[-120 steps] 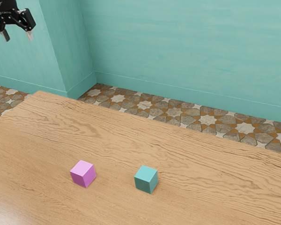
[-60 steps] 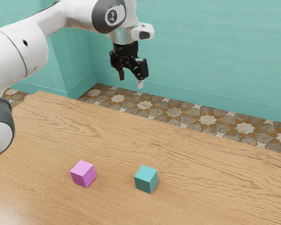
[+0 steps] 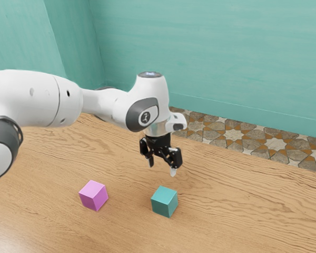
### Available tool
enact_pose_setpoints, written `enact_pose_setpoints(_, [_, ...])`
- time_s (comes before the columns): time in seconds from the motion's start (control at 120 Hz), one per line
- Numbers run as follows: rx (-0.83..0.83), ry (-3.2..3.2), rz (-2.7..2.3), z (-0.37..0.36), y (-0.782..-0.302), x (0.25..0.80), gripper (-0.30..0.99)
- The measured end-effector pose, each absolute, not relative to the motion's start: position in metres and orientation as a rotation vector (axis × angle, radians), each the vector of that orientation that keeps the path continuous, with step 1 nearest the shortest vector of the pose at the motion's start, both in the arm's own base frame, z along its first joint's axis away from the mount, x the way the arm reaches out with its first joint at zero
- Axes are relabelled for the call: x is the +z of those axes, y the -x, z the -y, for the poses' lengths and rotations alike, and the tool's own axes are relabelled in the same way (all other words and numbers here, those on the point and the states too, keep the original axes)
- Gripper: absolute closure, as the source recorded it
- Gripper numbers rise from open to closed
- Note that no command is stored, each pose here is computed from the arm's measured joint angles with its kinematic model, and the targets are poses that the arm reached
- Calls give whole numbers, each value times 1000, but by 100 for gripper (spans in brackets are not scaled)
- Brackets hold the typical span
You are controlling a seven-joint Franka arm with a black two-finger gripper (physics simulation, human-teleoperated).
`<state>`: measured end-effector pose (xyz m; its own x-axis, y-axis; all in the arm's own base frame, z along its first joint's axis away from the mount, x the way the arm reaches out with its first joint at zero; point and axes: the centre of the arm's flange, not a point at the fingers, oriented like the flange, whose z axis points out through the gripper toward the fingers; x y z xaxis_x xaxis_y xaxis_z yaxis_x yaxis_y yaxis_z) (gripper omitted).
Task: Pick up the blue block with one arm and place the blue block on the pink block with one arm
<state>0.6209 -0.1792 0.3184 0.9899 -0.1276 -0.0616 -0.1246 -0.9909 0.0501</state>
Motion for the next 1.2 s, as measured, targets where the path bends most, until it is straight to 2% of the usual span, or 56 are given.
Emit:
enact_pose_setpoints(0.233, [-12, -3110, 249, 198, -586, 296, 2])
enact_pose_setpoints(0.533, [154, -3110, 284, 214, -582, 307, 2])
enact_pose_setpoints(0.783, [181, -3099, 285, 217, -555, 300, 2])
enact_pose_setpoints(1.2, [194, -3102, 234, 213, -558, 272, 2])
